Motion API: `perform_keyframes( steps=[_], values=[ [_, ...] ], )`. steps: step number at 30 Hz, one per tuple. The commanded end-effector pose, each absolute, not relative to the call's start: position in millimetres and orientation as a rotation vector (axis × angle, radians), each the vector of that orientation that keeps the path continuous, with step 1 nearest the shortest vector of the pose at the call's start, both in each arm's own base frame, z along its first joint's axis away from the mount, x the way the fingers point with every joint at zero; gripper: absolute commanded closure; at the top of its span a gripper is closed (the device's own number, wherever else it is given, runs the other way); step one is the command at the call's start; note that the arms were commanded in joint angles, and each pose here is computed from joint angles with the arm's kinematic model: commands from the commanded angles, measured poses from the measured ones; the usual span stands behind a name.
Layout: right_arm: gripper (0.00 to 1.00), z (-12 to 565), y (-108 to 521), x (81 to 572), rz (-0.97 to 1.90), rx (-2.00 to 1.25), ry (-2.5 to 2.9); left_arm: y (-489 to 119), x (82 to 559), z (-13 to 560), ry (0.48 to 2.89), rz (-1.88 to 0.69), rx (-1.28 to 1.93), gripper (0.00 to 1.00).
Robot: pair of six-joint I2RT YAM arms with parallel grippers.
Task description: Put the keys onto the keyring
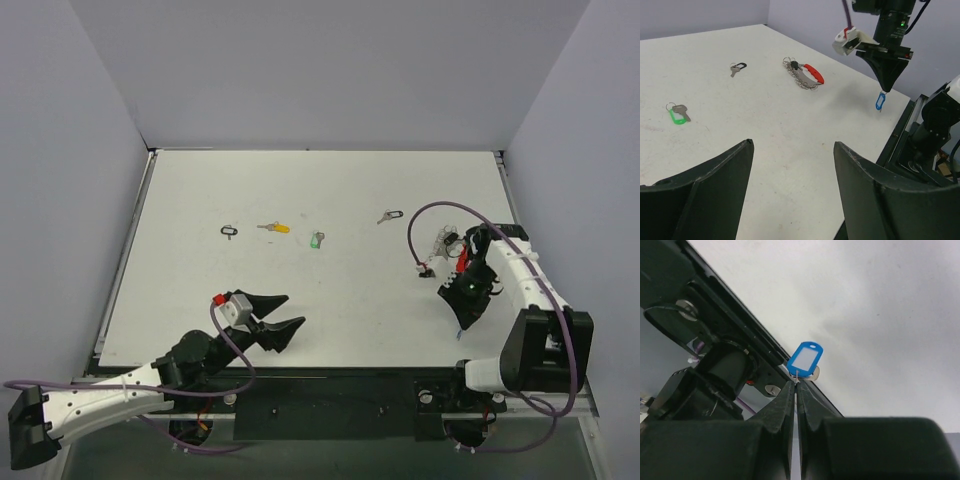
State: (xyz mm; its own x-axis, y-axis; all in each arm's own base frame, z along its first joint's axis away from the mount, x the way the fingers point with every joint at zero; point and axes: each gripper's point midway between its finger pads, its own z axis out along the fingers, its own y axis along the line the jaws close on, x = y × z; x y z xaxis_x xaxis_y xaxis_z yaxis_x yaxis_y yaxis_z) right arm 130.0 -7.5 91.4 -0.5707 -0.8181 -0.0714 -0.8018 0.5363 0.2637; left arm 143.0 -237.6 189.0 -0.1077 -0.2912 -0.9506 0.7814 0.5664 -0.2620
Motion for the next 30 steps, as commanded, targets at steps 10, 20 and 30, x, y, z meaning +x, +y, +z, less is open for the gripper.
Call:
perform_keyframes(
  steps=[10,20,30],
  values=[
    [1.0,50.4,-10.9,189.4,-0.255,1.102,-2.698,-229.8,144.6,200.8,1.355,-0.958,0.42,0.25],
    [1.0,30.3,7.9,222.4,-0.242,1.025,-2.738,-226.8,145.8,200.0,1.353,-0.951,0.409,0.24],
    [1.0,23.1,24.1,232.7,-0.238,1.012,-2.735,-226.6,146.0,199.6,1.355,-0.949,0.408,0.24]
  ],
)
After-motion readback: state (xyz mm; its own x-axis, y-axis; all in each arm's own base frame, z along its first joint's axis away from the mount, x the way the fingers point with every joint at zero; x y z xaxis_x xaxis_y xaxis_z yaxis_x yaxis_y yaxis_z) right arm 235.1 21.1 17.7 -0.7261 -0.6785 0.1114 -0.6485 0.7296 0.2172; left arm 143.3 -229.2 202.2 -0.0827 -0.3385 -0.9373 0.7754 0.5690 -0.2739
